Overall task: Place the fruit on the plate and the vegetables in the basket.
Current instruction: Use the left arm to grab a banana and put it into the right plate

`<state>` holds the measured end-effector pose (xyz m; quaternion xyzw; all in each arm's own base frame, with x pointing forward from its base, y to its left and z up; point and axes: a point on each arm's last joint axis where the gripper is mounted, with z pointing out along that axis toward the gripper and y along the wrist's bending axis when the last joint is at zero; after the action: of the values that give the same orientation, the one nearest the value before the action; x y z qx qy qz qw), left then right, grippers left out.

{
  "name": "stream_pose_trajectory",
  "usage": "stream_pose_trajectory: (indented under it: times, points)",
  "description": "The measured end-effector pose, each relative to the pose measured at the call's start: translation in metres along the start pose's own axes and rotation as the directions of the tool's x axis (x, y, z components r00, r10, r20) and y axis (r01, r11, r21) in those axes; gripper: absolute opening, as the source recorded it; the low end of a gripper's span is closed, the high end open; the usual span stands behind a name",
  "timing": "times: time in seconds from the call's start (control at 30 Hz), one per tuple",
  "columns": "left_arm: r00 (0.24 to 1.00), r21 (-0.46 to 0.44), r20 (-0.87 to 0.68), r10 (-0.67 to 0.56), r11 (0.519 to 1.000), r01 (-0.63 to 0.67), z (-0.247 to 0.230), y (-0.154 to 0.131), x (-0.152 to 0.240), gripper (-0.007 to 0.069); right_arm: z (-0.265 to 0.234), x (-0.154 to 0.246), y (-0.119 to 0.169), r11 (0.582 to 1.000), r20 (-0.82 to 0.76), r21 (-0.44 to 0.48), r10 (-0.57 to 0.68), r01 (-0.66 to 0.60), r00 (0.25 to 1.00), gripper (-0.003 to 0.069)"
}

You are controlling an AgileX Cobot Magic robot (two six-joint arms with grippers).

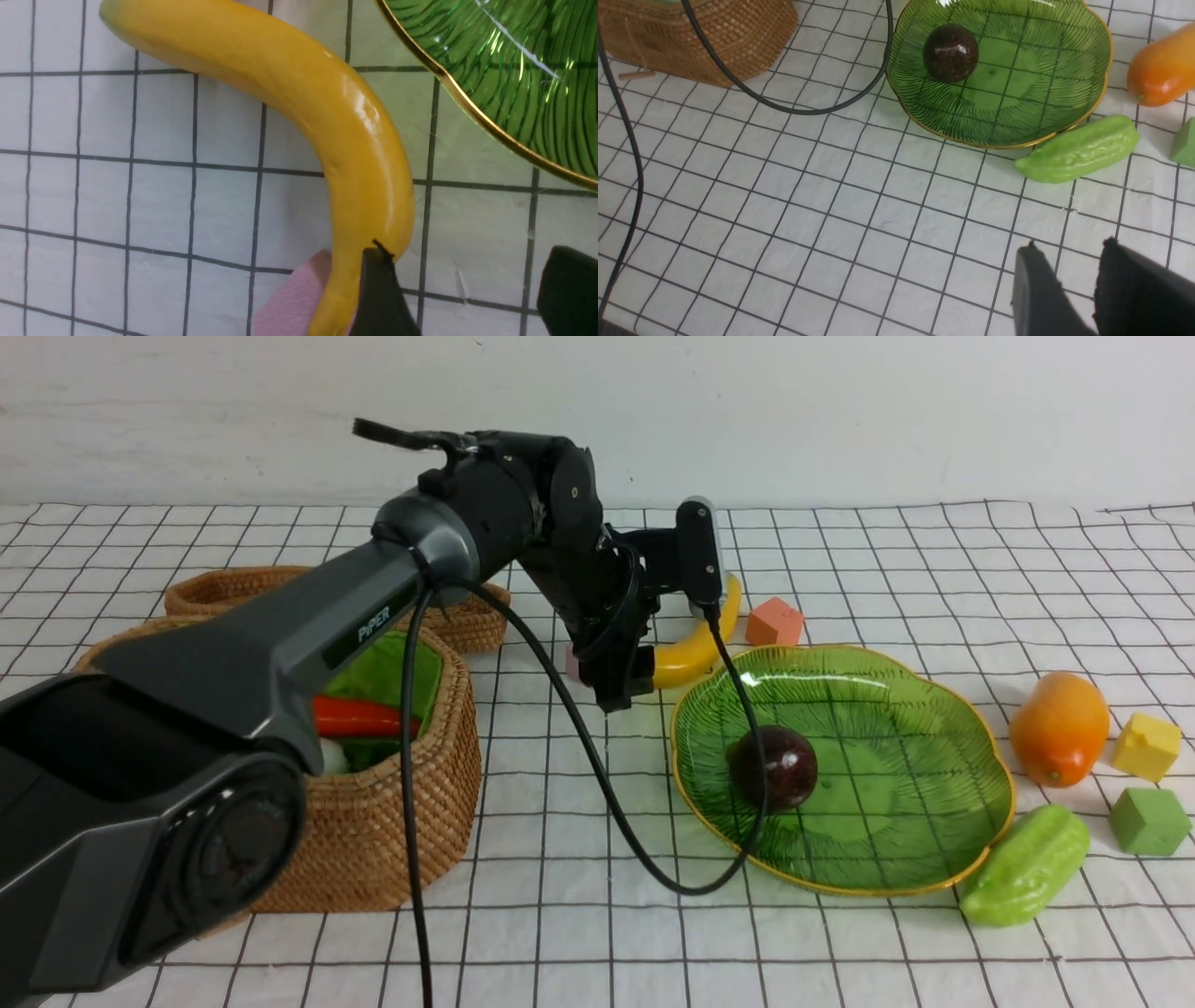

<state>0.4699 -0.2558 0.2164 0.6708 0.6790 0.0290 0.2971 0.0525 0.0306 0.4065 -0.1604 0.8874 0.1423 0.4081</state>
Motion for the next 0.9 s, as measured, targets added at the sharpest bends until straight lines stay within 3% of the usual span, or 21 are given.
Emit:
stream_pose_trajectory:
  times: [0.53, 0.73, 0.9]
  points:
    - [1.000, 0.004, -0.017, 0.025, 1.000, -0.025, 0.018, -0.009, 0.009, 0.0434, 0.000, -0.001, 0.002, 1.000, 0.009, -0.022, -0.019, 0.019, 1.000, 0.0216]
    - [0.998, -0.027, -0.023, 0.055, 0.998, -0.056, 0.018, -0.006, 0.009, 0.0381, 0.000, -0.001, 0.003, 0.999, 0.012, -0.032, -0.018, 0.019, 1.000, 0.0216]
    - [0.999, -0.039, -0.022, -0.028, 0.999, 0.027, 0.012, -0.004, 0.008, 0.0364, 0.000, -0.001, 0.003, 0.999, 0.012, -0.032, -0.036, 0.036, 0.999, 0.0216]
